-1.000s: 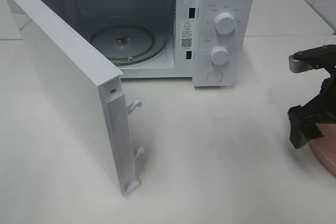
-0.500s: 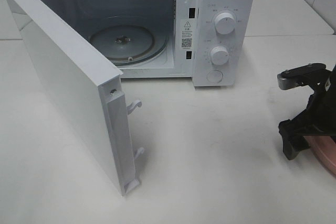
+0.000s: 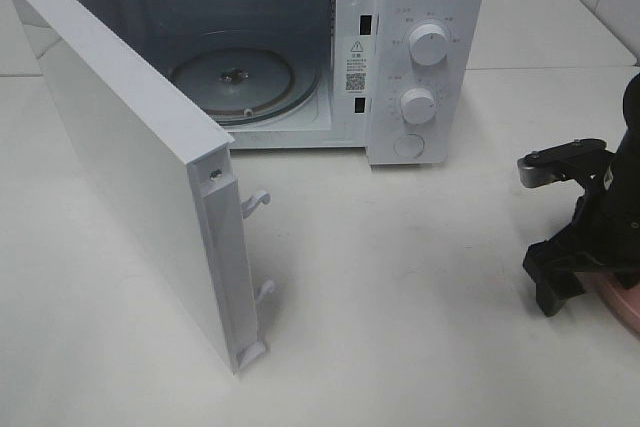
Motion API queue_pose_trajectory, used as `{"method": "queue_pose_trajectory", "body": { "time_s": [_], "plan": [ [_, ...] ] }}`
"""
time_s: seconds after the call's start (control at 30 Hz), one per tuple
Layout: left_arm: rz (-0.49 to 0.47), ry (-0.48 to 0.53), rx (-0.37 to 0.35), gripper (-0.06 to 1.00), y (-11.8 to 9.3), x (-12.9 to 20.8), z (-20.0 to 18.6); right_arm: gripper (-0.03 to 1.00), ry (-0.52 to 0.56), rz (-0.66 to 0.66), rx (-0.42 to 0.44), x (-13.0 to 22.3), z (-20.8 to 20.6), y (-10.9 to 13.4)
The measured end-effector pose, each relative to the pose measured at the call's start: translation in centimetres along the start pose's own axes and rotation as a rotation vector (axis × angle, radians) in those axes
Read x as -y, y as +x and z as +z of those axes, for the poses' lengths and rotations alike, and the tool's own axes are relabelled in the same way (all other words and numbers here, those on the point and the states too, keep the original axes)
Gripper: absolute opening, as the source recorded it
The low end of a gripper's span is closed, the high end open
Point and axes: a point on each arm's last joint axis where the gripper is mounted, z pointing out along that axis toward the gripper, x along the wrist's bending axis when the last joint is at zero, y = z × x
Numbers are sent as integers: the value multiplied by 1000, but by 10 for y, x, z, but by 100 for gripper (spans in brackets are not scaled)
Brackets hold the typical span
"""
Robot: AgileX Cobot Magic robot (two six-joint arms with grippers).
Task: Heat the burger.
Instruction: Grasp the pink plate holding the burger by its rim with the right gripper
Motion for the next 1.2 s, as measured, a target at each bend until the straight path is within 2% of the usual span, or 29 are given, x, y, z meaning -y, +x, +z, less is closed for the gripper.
{"method": "queue_pose_trajectory", "body": {
  "time_s": [0.07,0.17,0.23,0.27,0.33,0.37,0.43,0.47,0.53,1.2],
  "plan": [
    [0,0,0,97,0,0,0,73,1,6,11,0,0,-1],
    [0,0,0,97,0,0,0,68,1,15,17,0,0,-2],
    [0,0,0,97,0,0,0,53,-1,35,43,0,0,-4],
    [0,0,0,97,0,0,0,53,-1,35,43,0,0,-4],
    [0,0,0,97,0,0,0,32,-4,74,63,0,0,-6],
    [0,0,0,97,0,0,0,32,-4,74,63,0,0,-6],
    [0,0,0,97,0,0,0,19,-5,94,66,0,0,-6],
    [0,0,0,97,0,0,0,19,-5,94,66,0,0,-6],
    [0,0,0,97,0,0,0,12,-4,105,68,0,0,-6],
    [0,0,0,97,0,0,0,8,25,76,96,4,-7,-5]
  ]
}}
